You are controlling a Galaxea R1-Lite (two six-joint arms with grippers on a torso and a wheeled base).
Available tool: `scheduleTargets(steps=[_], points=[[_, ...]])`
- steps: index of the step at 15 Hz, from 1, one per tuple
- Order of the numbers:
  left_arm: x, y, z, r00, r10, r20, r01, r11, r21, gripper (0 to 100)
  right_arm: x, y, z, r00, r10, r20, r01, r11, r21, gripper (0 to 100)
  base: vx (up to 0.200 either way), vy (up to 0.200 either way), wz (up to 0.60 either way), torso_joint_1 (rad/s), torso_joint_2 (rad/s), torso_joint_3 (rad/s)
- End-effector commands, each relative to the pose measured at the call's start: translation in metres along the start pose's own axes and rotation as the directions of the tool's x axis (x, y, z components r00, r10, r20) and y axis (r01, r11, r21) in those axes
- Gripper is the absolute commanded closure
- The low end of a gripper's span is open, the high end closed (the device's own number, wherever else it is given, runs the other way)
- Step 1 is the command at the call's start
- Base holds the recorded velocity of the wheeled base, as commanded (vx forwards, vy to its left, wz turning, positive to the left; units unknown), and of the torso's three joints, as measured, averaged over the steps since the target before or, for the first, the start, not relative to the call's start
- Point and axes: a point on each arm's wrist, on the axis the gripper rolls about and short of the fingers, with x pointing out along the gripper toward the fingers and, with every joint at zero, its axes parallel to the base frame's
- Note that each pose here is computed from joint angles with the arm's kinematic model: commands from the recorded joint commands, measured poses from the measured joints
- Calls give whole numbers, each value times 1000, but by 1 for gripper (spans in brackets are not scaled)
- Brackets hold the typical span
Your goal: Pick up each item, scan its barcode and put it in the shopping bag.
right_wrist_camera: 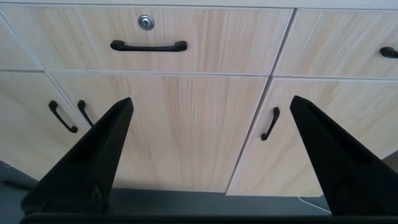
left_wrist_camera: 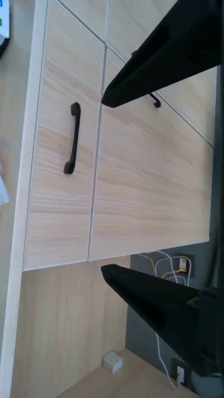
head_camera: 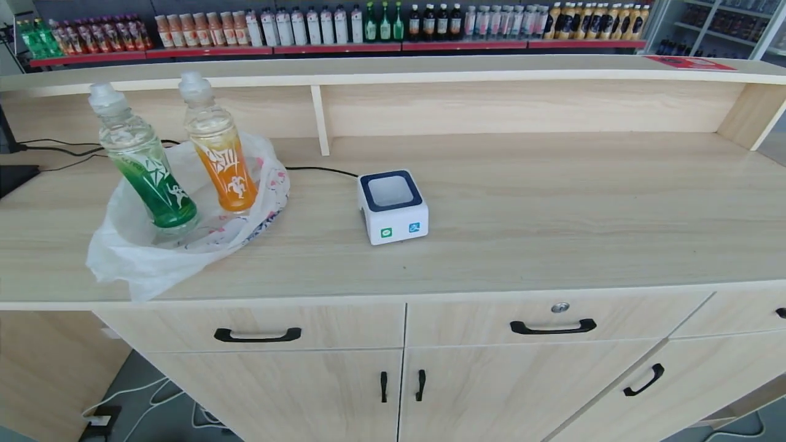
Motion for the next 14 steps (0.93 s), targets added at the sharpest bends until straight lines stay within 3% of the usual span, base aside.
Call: scheduleTargets(steps=[1,14], points=[[0,0,0,1000,1,-1,-1,1000,-1,0,0,0,0,1000,0,0,0,1000,0,0,-200,0,0,-17,-2,-2],[0,0,0,1000,1,-1,-1,1000,-1,0,0,0,0,1000,1,0,-1,1000,1,0,-200,0,0,1,1,1]])
